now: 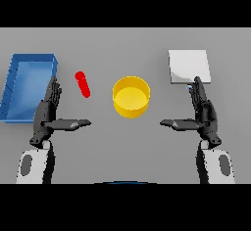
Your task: Pick up the red beaker and tilt it to pour out 1 green nut into yellow bowl. Pick up the yellow bowl and place it on the metallic measuring scale.
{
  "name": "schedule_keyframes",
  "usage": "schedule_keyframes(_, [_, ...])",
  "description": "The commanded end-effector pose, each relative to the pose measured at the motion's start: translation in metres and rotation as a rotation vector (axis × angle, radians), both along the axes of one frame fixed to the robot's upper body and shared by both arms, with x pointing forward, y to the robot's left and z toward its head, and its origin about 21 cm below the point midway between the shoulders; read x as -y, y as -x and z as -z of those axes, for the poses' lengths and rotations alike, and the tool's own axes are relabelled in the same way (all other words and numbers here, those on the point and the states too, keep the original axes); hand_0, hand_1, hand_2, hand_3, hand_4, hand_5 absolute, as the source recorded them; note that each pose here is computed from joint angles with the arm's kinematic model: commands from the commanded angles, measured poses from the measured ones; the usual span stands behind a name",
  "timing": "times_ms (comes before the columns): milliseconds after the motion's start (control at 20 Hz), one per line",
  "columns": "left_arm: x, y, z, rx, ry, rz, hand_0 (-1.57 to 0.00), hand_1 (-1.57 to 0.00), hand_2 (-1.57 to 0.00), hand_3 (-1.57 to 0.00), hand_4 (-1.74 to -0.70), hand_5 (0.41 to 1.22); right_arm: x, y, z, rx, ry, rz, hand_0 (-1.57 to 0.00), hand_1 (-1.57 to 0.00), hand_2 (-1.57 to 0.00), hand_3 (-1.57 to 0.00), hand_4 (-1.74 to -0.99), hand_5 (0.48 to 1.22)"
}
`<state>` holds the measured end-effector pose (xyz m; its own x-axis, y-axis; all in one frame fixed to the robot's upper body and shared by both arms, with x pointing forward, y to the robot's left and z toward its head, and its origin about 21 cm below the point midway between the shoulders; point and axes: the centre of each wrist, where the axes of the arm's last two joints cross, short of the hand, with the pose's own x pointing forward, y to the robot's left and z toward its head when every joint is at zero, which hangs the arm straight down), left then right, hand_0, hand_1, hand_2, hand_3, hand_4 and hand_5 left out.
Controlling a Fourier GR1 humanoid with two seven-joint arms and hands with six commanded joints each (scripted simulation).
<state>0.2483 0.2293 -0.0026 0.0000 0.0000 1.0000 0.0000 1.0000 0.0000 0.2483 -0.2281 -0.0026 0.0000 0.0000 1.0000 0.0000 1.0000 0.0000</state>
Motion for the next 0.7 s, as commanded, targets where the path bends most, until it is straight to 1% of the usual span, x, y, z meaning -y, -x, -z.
schedule_keyframes(0, [0.000, 0.001, 0.000, 0.002, 0.001, 0.000, 0.00, 0.00, 0.00, 0.00, -1.20, 0.677, -0.001, 0.000, 0.000, 0.000, -0.001, 0.000, 0.00, 0.00, 0.00, 0.00, -1.177, 0.572])
schedule_keyframes(200, [0.002, 0.009, 0.001, 0.008, 0.002, 0.002, 0.00, 0.00, 0.00, 0.00, -1.20, 0.677, -0.007, -0.002, 0.000, -0.001, -0.002, -0.002, 0.00, 0.00, 0.00, 0.00, -1.177, 0.572])
schedule_keyframes(250, [0.004, 0.010, 0.001, 0.014, 0.006, 0.005, 0.00, 0.00, 0.00, 0.00, -1.20, 0.677, -0.005, -0.004, -0.002, 0.007, -0.004, -0.003, 0.00, 0.00, 0.00, 0.00, -1.177, 0.572])
schedule_keyframes(300, [0.002, 0.019, -0.003, 0.045, -0.056, 0.036, 0.00, 0.00, 0.00, 0.00, -1.20, 0.677, -0.001, 0.001, -0.003, 0.034, 0.113, -0.009, 0.00, 0.00, 0.00, 0.00, -1.177, 0.572])
schedule_keyframes(350, [0.004, 0.025, -0.007, 0.057, -0.090, 0.063, 0.00, 0.00, 0.00, 0.00, -1.20, 0.677, -0.006, 0.007, -0.003, 0.058, 0.176, -0.027, 0.00, 0.00, 0.00, 0.00, -1.178, 0.573])
schedule_keyframes(400, [0.003, 0.026, -0.012, 0.061, -0.115, 0.072, 0.00, 0.00, 0.00, 0.00, -1.20, 0.677, -0.003, 0.010, -0.005, 0.067, 0.218, -0.032, 0.00, 0.00, 0.00, 0.00, -1.183, 0.576])
schedule_keyframes(450, [0.005, 0.027, -0.014, 0.054, -0.130, 0.081, 0.00, 0.00, 0.00, 0.00, -1.20, 0.674, -0.005, 0.010, -0.005, 0.069, 0.225, -0.038, 0.00, 0.00, 0.00, 0.00, -1.190, 0.579])
schedule_keyframes(500, [0.005, 0.032, -0.013, 0.042, -0.142, 0.083, 0.00, 0.00, 0.00, 0.00, -1.20, 0.672, -0.004, 0.007, -0.007, 0.062, 0.243, -0.041, 0.00, 0.00, 0.00, 0.00, -1.193, 0.582])
schedule_keyframes(550, [0.003, 0.033, -0.015, 0.042, -0.147, 0.083, 0.00, 0.00, 0.00, 0.00, -1.20, 0.668, -0.003, 0.009, -0.009, 0.069, 0.248, -0.048, 0.00, 0.00, 0.00, 0.00, -1.194, 0.583])
schedule_keyframes(600, [0.001, 0.036, -0.015, 0.030, -0.150, 0.083, 0.00, 0.00, 0.00, 0.00, -1.19, 0.663, -0.004, 0.011, -0.009, 0.079, 0.249, -0.057, 0.00, 0.00, 0.00, 0.00, -1.196, 0.584])
schedule_keyframes(650, [0.003, 0.038, -0.016, 0.028, -0.153, 0.088, 0.00, 0.00, 0.00, 0.00, -1.18, 0.660, -0.005, 0.012, -0.012, 0.084, 0.231, -0.065, 0.00, 0.00, 0.00, 0.00, -1.206, 0.585])
